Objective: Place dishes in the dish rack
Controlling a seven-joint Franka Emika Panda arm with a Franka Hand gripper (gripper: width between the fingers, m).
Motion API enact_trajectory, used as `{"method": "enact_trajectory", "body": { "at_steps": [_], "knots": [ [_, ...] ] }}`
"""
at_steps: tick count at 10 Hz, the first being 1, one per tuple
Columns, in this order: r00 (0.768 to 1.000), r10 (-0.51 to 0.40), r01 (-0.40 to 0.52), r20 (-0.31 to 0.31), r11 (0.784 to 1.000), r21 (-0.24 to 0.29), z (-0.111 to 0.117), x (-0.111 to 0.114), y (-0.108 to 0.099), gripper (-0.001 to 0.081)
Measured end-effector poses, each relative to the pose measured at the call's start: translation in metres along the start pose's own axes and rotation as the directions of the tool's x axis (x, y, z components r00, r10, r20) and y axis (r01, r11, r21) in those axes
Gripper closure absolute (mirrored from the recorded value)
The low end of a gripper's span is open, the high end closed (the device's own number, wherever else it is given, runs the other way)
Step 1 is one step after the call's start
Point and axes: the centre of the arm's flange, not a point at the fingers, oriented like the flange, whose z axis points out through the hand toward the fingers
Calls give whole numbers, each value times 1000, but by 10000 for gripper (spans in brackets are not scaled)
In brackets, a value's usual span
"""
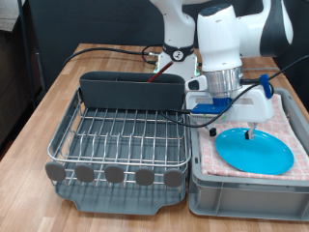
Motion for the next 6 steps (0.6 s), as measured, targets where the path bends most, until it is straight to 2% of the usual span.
{"method": "enact_trajectory", "body": {
  "at_steps": [6],
  "knots": [
    [1000,-10,10,20,1000,1,2,-6,3,4]
  ]
}}
